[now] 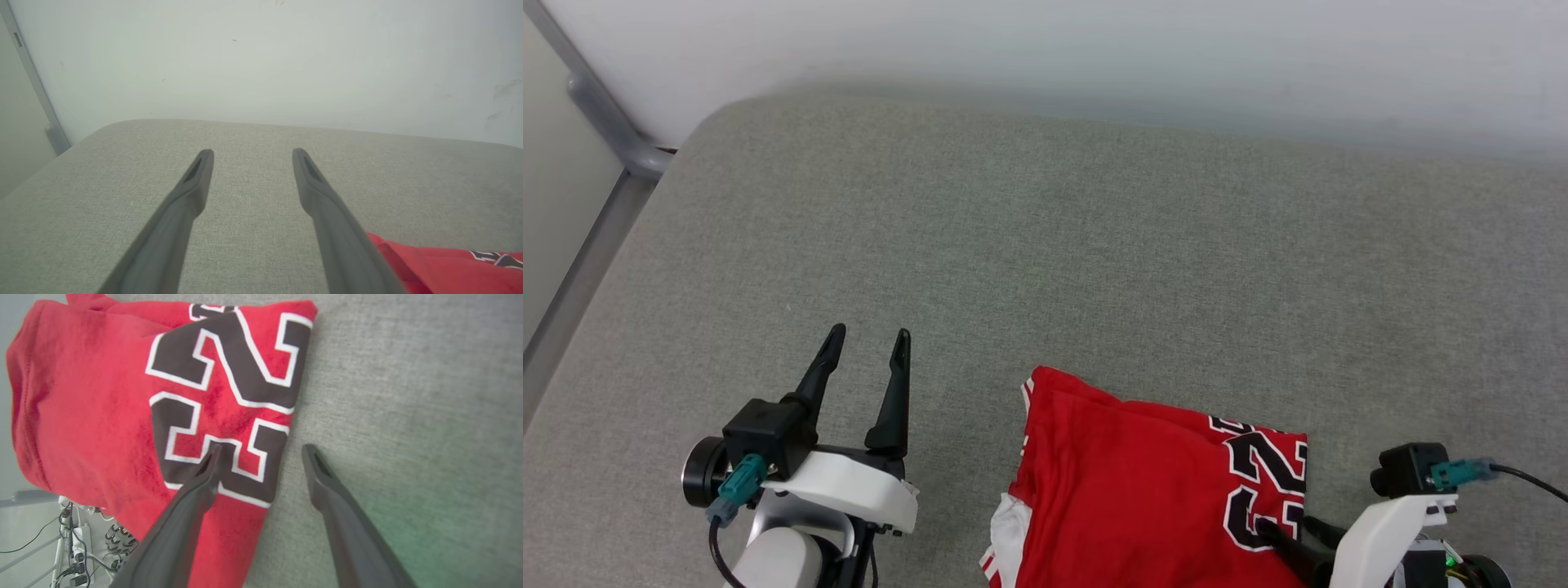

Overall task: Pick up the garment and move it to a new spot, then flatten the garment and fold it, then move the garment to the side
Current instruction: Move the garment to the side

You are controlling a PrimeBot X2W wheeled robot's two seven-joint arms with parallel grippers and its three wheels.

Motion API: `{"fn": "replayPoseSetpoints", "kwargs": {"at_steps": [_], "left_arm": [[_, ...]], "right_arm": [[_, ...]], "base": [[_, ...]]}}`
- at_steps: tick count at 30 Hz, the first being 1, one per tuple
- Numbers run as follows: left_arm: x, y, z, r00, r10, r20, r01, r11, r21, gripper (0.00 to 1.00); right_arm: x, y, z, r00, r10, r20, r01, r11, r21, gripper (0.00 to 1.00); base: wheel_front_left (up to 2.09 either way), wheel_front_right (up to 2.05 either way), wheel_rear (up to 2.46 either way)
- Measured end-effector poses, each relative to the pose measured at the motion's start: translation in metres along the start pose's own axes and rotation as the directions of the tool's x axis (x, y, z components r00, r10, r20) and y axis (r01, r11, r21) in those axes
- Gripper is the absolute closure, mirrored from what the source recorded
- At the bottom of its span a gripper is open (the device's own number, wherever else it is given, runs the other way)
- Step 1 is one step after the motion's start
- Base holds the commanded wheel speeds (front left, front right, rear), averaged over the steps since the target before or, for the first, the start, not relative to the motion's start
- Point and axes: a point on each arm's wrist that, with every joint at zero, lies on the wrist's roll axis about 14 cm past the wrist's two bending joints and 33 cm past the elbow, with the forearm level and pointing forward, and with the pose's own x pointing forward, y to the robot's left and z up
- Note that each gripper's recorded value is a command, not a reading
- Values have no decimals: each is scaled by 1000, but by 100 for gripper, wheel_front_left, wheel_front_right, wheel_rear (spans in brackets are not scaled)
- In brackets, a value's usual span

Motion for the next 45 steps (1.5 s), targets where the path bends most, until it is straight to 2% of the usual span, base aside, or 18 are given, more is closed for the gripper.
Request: {"fn": "replayPoseSetpoints", "kwargs": {"at_steps": [7,8,9,10,17,23,28,32,40,41,45], "left_arm": [[0,8,-6,1000,26,-15,-26,1000,0,0],[-1,8,-6,1000,28,-14,-28,1000,0,0],[-1,9,-6,999,28,-14,-28,1000,-2,0],[-1,9,-6,999,30,-13,-30,1000,-1,0],[-8,8,-5,1000,25,-8,-25,1000,-1,0],[-12,-6,0,1000,-27,9,27,1000,16,0],[-4,-34,2,993,-117,21,117,993,18,0],[8,-65,1,977,-212,24,212,977,12,0],[44,-126,0,918,-395,46,395,919,14,0],[59,-147,-5,892,-449,55,450,893,6,0],[82,-170,-9,856,-511,72,513,858,-12,0]], "right_arm": [[20,16,-26,980,69,-184,-68,998,12,0],[20,17,-28,977,76,-198,-74,997,15,22],[21,18,-28,976,80,-202,-79,997,16,80],[21,20,-28,975,84,-206,-83,996,15,100],[13,28,-14,985,93,-144,-97,995,-17,100],[-8,17,5,998,40,-49,-43,998,-55,100],[-39,-25,9,996,-89,0,88,995,-50,100],[-67,-64,9,979,-199,35,199,980,4,100],[-115,-126,32,910,-391,140,381,920,96,100],[-130,-155,50,865,-470,175,456,882,116,100],[-151,-197,74,787,-584,201,569,812,129,100]], "base": [[0,0,0],[0,0,0],[0,0,0],[0,0,0],[0,0,0],[0,0,0],[0,0,0],[0,0,0],[0,0,0],[0,0,0],[0,0,0]]}}
